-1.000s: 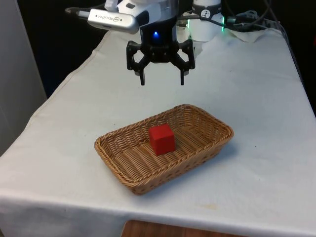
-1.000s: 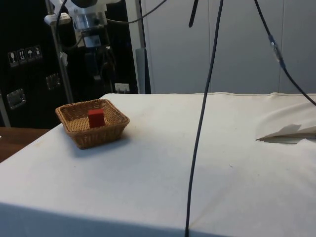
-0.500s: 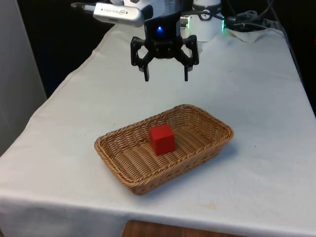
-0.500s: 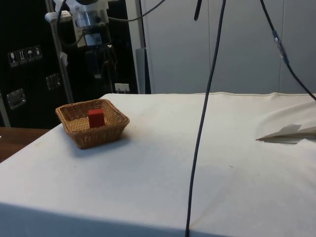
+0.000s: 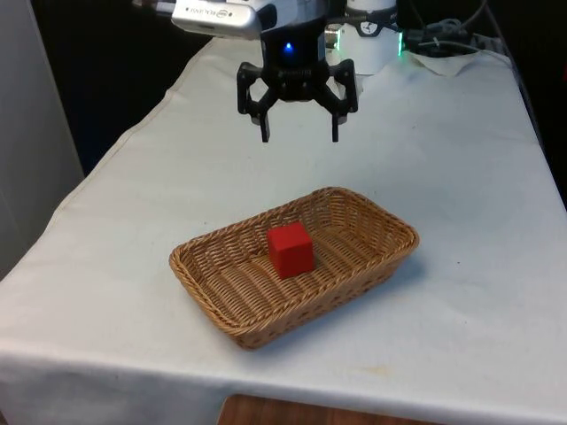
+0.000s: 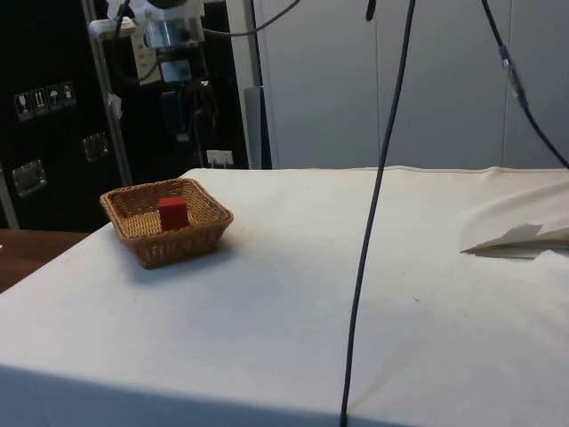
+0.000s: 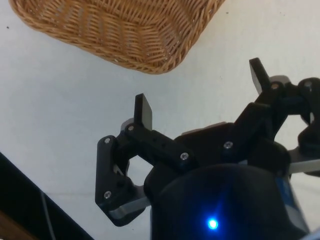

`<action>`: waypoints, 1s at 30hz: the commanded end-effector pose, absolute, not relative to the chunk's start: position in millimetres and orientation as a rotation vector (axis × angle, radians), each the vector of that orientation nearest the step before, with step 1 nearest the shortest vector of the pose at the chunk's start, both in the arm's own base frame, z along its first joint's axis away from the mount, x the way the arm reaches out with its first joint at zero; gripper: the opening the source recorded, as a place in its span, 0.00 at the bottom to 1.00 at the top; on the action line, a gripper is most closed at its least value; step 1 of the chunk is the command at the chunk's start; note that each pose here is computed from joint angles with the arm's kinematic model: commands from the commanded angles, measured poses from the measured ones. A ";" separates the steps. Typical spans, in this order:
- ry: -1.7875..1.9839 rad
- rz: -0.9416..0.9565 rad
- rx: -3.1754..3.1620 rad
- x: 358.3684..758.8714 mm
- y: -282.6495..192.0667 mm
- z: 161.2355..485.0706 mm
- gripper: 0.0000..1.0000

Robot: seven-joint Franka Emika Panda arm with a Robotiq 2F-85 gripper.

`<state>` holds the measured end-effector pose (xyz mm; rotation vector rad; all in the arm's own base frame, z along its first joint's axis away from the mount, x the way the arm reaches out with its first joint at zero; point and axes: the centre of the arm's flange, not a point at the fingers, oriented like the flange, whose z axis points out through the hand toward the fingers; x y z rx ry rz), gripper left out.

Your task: Pick up the cube and place it into the basket.

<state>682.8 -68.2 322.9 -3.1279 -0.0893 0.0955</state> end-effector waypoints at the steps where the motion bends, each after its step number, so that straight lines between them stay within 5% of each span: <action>1: -0.086 0.072 -3.140 678.4 -67.4 325.4 1.00; 30: -0.073 -0.028 -3.134 635.4 -67.1 321.7 1.00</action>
